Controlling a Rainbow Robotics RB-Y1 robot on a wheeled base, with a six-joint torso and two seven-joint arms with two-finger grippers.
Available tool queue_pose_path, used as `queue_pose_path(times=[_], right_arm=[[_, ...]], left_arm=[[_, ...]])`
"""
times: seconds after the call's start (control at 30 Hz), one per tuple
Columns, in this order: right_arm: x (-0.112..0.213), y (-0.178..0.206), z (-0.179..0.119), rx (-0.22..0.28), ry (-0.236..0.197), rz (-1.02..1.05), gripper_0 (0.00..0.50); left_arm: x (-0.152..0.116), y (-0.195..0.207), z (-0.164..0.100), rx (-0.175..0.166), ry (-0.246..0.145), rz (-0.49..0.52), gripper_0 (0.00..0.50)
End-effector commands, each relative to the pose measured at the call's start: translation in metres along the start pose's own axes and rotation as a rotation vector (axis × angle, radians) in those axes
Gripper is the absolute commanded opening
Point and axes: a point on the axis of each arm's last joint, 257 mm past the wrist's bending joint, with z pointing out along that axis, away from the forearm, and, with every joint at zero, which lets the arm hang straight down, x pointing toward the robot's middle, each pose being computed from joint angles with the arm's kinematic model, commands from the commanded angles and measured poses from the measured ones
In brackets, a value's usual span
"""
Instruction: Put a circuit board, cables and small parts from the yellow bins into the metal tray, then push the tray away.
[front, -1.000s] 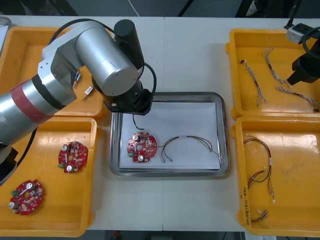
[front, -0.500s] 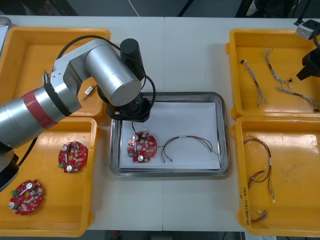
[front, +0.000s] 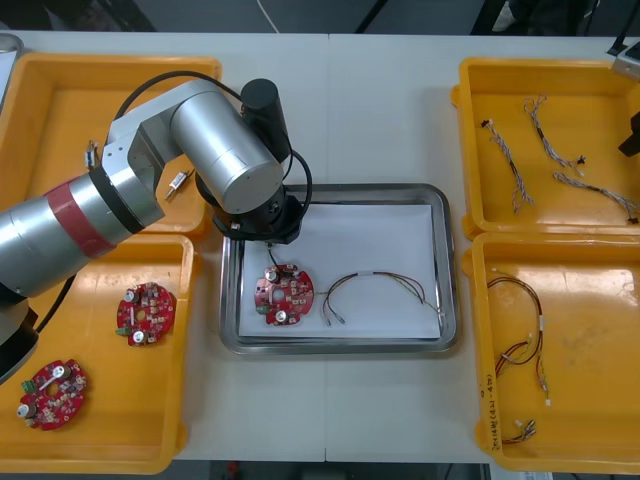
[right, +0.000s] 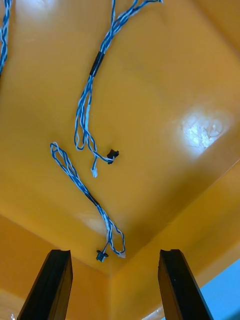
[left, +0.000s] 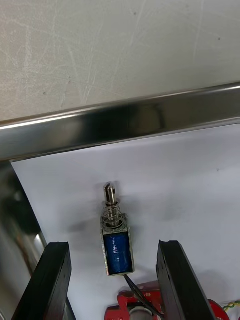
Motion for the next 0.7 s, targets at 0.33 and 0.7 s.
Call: queue_pose_path(times=[0.33,0.7], right_arm=[[0.007,-0.033,0.010,0.026,-0.101,-0.043,0.500],[0.007,-0.030,0.034,0.036,-0.113,-0.024,0.500]], left_arm=[[-0.019,-0.019,-0.036,0.032,-0.066,0.096,0.500],[-0.036,0.020,-0.103,-0.006,-0.081,0.047,0.500]])
